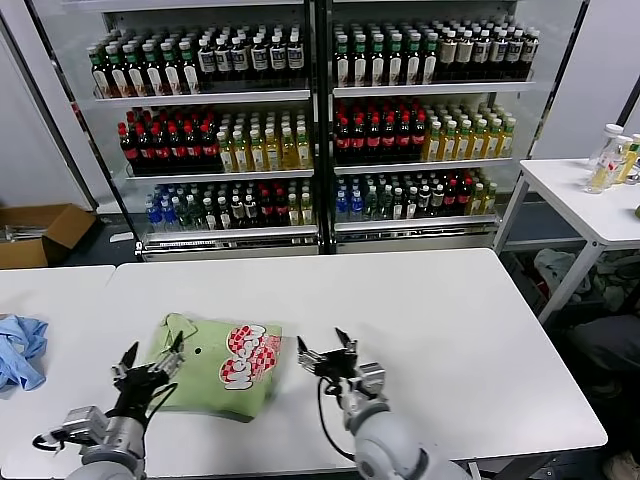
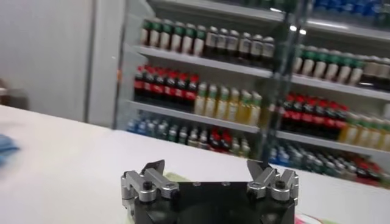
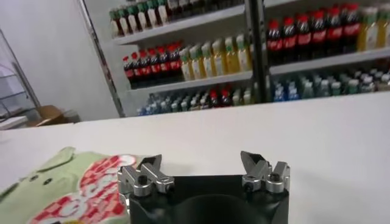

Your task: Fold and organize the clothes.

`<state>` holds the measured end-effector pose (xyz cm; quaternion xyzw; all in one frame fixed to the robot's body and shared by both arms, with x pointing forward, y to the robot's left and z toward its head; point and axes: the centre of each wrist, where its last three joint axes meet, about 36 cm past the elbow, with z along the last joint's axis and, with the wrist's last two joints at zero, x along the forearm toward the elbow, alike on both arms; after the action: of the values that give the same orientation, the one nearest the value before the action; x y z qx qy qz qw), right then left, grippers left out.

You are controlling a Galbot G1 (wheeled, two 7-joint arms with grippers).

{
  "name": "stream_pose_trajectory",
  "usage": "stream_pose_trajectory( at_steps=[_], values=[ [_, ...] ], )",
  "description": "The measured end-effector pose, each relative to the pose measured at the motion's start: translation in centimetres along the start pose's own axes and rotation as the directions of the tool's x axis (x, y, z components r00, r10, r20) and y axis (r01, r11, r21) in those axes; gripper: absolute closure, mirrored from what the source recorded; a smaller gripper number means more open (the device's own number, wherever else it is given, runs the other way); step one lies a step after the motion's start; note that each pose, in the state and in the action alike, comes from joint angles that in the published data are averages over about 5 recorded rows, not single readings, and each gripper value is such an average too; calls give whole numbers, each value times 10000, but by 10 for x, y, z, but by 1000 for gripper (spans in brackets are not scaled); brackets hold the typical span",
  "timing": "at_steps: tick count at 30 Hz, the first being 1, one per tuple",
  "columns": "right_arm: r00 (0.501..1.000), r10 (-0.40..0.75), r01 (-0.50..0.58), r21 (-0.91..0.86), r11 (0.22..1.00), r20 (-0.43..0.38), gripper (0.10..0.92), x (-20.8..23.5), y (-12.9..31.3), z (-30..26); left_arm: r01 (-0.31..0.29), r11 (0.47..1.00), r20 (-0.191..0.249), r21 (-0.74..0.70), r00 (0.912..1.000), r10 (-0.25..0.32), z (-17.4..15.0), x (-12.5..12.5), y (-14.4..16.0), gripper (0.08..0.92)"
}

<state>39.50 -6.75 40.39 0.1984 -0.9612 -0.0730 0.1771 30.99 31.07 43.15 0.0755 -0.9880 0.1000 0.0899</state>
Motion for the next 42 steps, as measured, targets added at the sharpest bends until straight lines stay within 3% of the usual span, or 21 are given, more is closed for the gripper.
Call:
stream_pose_trajectory(
  at_steps=[13, 35, 42],
  values=[
    [9946, -163, 152, -125, 9998, -1023, 230, -47, 58, 7, 858, 9963, 300, 61, 9959, -859, -7, 8, 13, 177],
    [9866, 233, -192, 267, 9995, -1617, 876, -76, 59, 0, 1061, 9941, 367, 214, 9936, -1068, -10, 15, 12, 177],
    [9893, 334, -206, 901, 9957, -1421, 906, -82, 31, -16, 981, 9948, 354, 267, 9945, -990, -10, 19, 8, 177]
  ],
)
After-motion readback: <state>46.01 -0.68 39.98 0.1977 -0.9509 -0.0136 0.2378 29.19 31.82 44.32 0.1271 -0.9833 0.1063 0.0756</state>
